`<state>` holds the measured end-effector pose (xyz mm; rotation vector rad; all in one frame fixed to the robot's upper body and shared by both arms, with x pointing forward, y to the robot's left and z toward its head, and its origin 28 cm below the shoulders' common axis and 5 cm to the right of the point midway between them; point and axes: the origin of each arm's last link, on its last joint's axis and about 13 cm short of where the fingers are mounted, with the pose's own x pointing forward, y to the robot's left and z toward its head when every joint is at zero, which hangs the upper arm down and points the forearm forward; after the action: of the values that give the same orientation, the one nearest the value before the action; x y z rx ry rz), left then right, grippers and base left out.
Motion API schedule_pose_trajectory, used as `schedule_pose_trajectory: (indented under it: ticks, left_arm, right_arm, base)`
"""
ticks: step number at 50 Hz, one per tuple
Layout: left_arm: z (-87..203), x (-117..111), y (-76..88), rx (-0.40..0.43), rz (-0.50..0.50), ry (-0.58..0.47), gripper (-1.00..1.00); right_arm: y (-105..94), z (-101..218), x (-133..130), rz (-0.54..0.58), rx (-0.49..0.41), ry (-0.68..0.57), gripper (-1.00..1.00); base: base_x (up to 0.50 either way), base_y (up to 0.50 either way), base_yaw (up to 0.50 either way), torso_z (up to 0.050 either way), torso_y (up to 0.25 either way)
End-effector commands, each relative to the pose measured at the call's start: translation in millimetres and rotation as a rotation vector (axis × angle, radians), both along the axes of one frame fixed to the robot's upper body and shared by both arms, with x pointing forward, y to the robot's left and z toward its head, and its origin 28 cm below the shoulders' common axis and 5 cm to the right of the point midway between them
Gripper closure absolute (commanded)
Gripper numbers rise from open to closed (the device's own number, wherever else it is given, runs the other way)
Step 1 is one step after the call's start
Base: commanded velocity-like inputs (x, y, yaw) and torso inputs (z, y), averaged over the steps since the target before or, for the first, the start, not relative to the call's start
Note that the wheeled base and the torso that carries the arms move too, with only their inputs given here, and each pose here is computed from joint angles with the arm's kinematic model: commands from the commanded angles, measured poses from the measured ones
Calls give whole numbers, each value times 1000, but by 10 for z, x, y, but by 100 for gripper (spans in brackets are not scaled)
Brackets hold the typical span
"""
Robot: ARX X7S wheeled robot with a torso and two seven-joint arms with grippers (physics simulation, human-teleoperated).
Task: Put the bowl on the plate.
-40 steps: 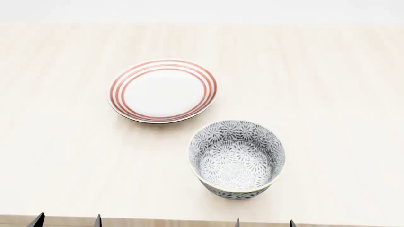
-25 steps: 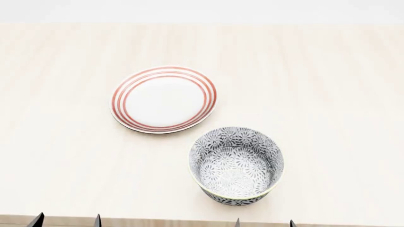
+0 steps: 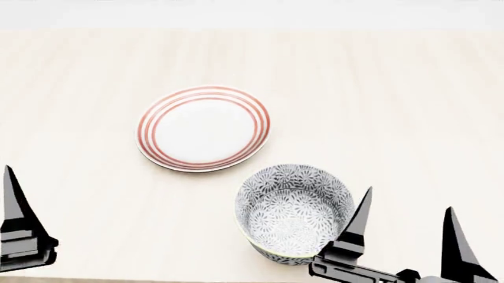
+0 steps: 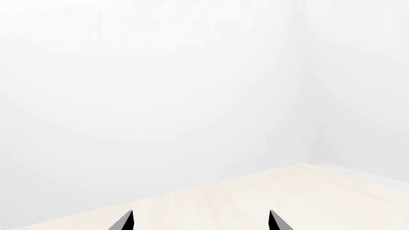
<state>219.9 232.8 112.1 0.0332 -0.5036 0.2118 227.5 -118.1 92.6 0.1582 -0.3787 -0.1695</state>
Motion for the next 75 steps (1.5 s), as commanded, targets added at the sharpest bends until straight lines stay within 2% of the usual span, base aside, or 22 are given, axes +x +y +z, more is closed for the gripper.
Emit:
schedule_pose_trajectory:
  ticks: [1,5,22,27,34,38,41,45,46,49,51,54,59,62,70,75]
  left_arm:
    - [417,-66,164,-7,141,-240,-100]
    - [457,-84,174,3,158,-269,-100]
    - [409,-72,142,14,143,-250,-100]
    - [346,-27,79,17,108,-177,-100]
    - [291,5,-16,12,54,-138,-100]
    - [251,41,-92,6,-4,-60,-100]
    - [120,140,-250,34,-156,161,-100]
    - [21,241,-448,-34,-337,382,-100]
    - [13,267,-565,-7,-410,441,-100]
    - [41,288,-677,-17,-505,477,-100]
    - [70,307,-740,-58,-550,508,-100]
    - [82,371,-845,-179,-633,623,-100]
    - [96,420,-912,-305,-690,721,-100]
    - [135,427,-951,-343,-708,739,-100]
    - [158,434,-985,-427,-721,772,-100]
    - [170,441,-992,-439,-711,779,-100]
  right_arm:
    - [-106,388,-35,-66,60,-216,-100]
    - [-101,420,-54,-75,33,-248,-100]
    - [-90,394,-49,-70,24,-231,-100]
    - [-82,399,-50,-67,27,-220,-100]
    - [-80,386,-46,-68,21,-216,-100]
    - [-72,384,-52,-64,18,-213,-100]
    - [-68,381,-56,-61,18,-209,-100]
    - [-65,377,-57,-58,18,-205,-100]
    - [-64,376,-57,-57,17,-205,-100]
    - [-63,374,-54,-56,16,-202,-100]
    - [-62,371,-55,-56,16,-200,-100]
    - [-71,357,-52,-58,18,-196,-100]
    - [-74,344,-46,-59,18,-189,-100]
    - [-73,336,-42,-59,19,-185,-100]
    - [-68,317,-42,-56,20,-175,-100]
    - [-62,305,-42,-53,20,-170,-100]
  base:
    - [500,0,0,0,0]
    - [500,0,0,0,0]
    - [500,0,0,0,0]
    - [169,0,0,0,0]
    - [0,0,0,0,0]
    - [0,0,0,0,0]
    - [0,0,0,0,0]
    - [0,0,0,0,0]
    - [0,0,0,0,0]
    - [0,0,0,0,0]
    - [0,0,0,0,0]
    - [0,0,0,0,0]
    - [0,0,0,0,0]
    - [0,0,0,0,0]
    - [0,0,0,0,0]
    - [0,0,0,0,0]
